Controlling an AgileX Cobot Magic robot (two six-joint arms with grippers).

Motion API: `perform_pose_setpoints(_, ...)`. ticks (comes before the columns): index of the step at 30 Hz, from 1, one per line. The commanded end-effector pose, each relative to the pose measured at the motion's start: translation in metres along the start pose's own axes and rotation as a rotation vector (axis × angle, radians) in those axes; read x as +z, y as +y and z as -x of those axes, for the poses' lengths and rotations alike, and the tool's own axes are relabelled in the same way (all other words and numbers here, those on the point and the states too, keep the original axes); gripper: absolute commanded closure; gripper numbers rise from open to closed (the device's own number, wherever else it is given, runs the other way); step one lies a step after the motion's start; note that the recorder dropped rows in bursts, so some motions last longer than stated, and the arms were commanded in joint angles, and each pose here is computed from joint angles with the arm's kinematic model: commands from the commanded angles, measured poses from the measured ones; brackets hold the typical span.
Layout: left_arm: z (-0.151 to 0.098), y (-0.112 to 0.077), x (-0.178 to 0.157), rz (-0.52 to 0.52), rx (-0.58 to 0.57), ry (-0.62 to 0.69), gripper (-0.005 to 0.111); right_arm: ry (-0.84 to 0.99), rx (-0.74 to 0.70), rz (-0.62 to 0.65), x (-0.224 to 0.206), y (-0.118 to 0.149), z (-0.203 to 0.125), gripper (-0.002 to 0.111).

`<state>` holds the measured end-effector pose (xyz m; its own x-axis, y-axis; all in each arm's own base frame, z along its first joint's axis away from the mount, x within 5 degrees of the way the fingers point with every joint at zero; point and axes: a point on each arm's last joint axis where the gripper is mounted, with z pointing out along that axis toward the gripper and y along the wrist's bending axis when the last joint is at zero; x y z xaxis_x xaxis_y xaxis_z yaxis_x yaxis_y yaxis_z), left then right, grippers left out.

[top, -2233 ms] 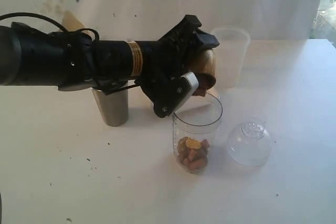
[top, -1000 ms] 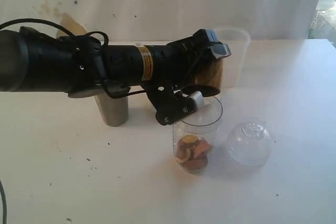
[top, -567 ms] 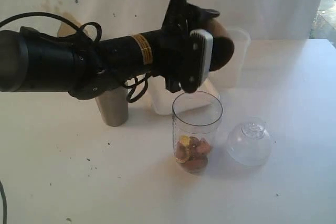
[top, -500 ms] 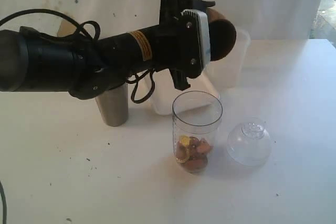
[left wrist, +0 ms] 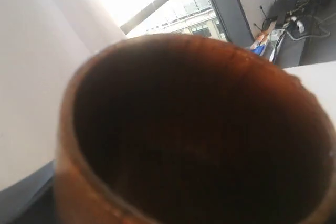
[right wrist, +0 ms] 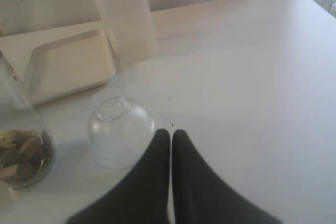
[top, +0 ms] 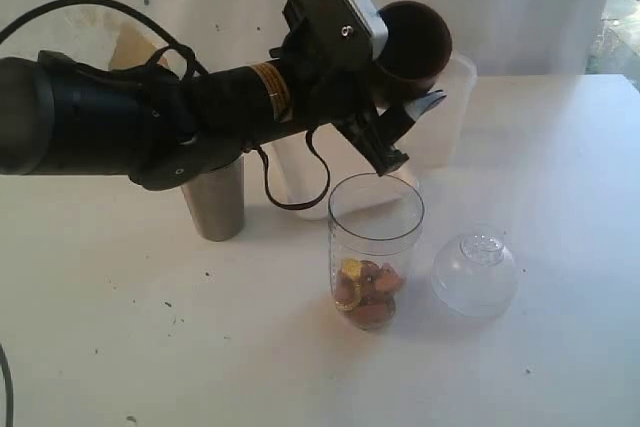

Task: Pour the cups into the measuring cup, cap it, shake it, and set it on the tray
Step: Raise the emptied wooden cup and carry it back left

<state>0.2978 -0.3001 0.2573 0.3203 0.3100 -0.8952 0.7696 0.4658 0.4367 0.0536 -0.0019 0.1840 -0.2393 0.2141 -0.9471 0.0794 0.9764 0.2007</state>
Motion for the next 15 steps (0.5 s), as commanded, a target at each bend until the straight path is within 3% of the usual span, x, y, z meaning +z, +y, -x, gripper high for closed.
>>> perform_pose_setpoints(1, 0.014, 0.001, -0.004, -0.016, -0.008, -0.045, 0.107, -0.002, -0.005, -0.004, 0.000, -0.001, -0.001, 0.107)
perform_pose_setpoints(4, 0.027, -0.002, -0.010, -0.075, 0.121, -0.100, 0.107, -0.002, -0.008, -0.005, 0.000, -0.001, -0.001, 0.107)
perform_pose_setpoints(8, 0.052, -0.003, -0.023, -0.142, 0.127, -0.201, 0.107, -0.002, -0.008, -0.005, 0.000, -0.001, -0.001, 0.107)
perform_pose_setpoints(9, 0.056, -0.004, -0.026, -0.166, 0.171, -0.217, 0.107, -0.002, -0.008, -0.005, 0.000, -0.001, -0.001, 0.107)
perform_pose_setpoints(13, 0.062, -0.017, -0.037, -0.312, 0.521, -0.242, 0.107, -0.002, -0.008, -0.005, 0.000, -0.001, -0.001, 0.107)
perform_pose_setpoints(15, 0.060, -0.020, -0.039, -0.351, 0.596, -0.238, 0.107, -0.002, -0.008, -0.005, 0.000, -0.001, -0.001, 0.107)
